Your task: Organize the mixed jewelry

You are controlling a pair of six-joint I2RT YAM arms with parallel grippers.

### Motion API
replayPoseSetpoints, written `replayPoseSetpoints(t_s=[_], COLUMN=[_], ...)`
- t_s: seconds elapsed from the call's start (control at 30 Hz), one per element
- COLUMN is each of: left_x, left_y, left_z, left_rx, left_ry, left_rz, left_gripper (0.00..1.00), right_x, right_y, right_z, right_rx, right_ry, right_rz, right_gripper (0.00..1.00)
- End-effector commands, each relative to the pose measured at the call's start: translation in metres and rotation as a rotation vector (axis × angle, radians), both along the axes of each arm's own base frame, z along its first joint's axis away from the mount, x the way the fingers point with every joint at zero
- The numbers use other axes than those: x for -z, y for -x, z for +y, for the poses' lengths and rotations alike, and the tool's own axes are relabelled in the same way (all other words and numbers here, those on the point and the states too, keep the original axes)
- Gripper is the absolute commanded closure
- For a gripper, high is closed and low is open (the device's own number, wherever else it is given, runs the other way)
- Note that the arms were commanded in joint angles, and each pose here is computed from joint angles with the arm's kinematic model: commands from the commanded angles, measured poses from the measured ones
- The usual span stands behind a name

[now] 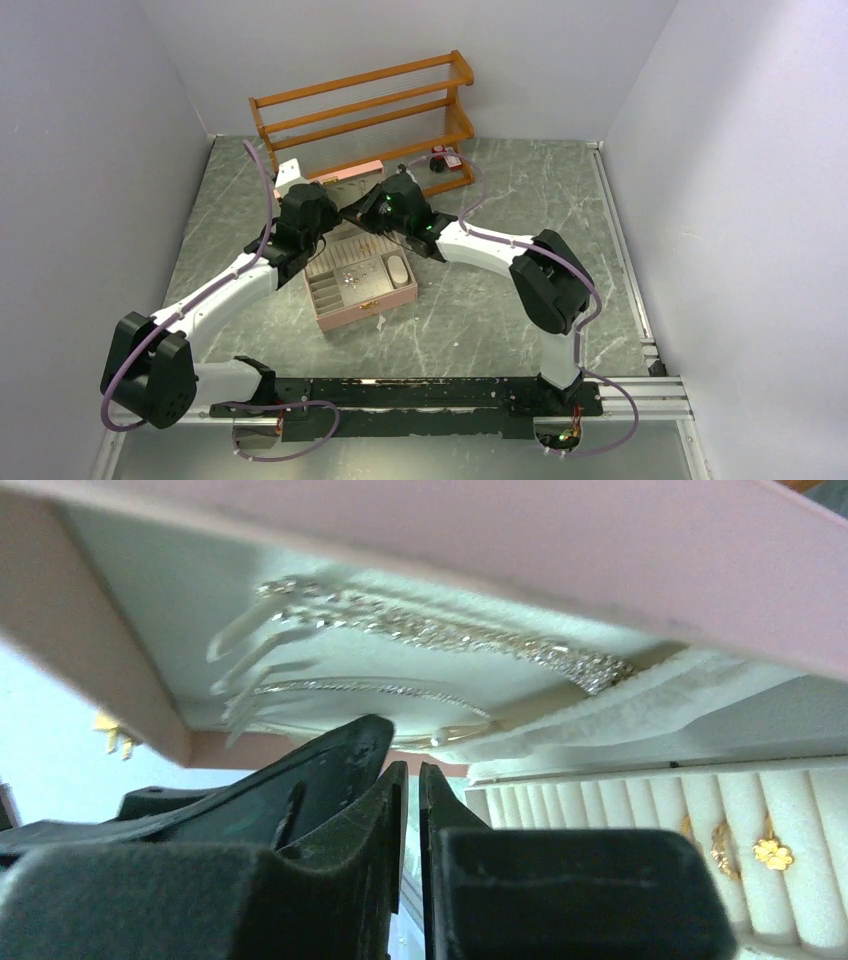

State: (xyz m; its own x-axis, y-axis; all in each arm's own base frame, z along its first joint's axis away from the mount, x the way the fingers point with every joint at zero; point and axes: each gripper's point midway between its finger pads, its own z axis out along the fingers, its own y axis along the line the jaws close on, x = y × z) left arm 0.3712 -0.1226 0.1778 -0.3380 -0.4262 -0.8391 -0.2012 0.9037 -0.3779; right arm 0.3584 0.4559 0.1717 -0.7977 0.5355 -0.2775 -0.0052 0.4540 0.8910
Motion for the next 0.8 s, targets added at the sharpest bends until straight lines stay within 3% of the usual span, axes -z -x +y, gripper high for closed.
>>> replayPoseSetpoints(t_s=[0.0, 0.17, 0.4, 0.6, 0.77], left_x=[-0.016, -0.021, -0.027, -0.04, -0.053], left_y=[-0.009, -0.008, 0.006, 0.031, 0.053], left_z=[0.006, 0.0, -0.021, -0.037, -0.043], left_rx=[-0.024, 0.007, 0.152, 0.299, 0.395], left_ry=[0.001, 0.027, 0.072, 0.097, 0.113], left_rz=[-0.039, -0.046, -0.023, 0.001, -0.003], left_gripper=[0.54, 0.53, 0.51, 0.51, 0.5], right_x=[-0.025, -0.021, -0.028, -0.036, -0.045], right_y=[-0.001, -0.004, -0.007, -0.002, 0.012], right_z=[-0.012, -0.033, -0.063, -0.097, -0.122], right_rx=[0.042, 0.118, 0.152, 0.07, -0.023], right_ry=[-0.051, -0.002, 0.113, 0.211, 0.25], right_rz=[-0.035, -0.043, -0.143, -0.26, -0.358], right_gripper=[0.89, 0.9, 0.77, 0.76, 0.69])
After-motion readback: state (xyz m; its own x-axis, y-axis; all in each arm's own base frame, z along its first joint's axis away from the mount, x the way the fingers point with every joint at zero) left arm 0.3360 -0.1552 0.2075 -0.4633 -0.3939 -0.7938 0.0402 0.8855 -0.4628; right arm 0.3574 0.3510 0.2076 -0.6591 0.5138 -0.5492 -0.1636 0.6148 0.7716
